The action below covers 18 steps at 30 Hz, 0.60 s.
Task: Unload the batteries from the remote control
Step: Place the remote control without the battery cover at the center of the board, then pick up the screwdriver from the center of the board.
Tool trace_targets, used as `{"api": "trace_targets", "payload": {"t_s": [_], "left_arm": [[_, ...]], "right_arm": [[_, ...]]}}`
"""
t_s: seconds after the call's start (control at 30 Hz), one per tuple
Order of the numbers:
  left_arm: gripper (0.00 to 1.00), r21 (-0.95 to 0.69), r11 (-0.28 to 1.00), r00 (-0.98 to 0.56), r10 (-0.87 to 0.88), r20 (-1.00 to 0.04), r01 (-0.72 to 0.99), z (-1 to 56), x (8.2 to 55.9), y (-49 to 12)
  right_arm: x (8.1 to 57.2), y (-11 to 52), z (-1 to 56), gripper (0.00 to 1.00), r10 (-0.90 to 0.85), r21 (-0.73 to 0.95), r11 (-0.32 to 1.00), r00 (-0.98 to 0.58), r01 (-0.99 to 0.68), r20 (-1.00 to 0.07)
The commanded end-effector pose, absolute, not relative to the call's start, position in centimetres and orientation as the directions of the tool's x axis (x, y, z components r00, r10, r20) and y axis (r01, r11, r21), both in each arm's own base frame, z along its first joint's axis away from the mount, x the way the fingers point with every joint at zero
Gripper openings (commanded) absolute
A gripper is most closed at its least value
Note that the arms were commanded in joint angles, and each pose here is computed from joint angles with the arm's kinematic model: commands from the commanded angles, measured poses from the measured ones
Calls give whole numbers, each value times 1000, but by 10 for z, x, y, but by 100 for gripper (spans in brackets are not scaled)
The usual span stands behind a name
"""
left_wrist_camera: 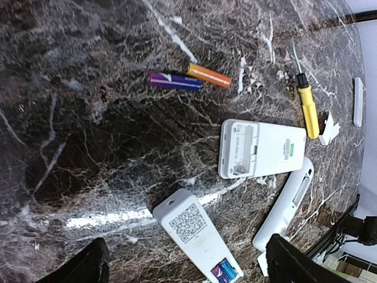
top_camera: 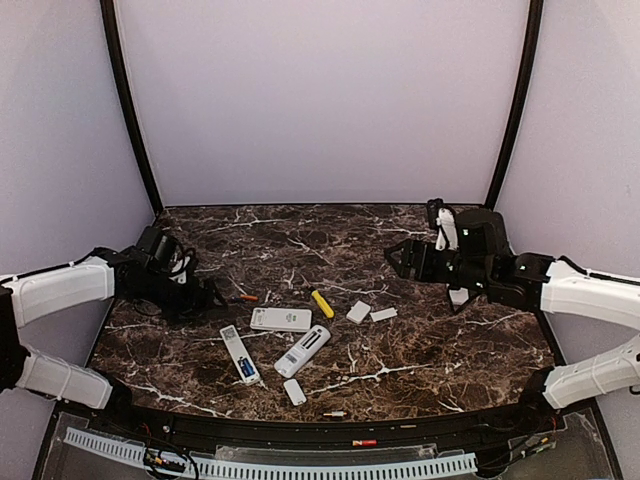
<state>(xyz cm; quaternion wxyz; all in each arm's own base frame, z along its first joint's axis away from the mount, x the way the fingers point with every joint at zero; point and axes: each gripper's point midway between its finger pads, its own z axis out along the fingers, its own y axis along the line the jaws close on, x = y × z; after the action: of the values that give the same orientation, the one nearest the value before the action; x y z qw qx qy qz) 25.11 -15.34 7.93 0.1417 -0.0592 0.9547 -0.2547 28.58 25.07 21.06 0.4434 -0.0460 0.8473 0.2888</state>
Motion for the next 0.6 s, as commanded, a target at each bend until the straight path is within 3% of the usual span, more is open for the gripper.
{"api": "trace_targets", "payload": {"t_s": [0.0, 0.57], "left_arm": [[93, -448, 893, -922, -207, -327, -41, 111, 262, -133], [96, -445, 878, -717, -195, -669, 177, 249, 328, -109]], "right_arm": [[277, 259, 237, 88, 140, 432, 778, -544, -457, -827], [252, 302, 278, 91, 112, 459, 673, -534, -580, -838]]}}
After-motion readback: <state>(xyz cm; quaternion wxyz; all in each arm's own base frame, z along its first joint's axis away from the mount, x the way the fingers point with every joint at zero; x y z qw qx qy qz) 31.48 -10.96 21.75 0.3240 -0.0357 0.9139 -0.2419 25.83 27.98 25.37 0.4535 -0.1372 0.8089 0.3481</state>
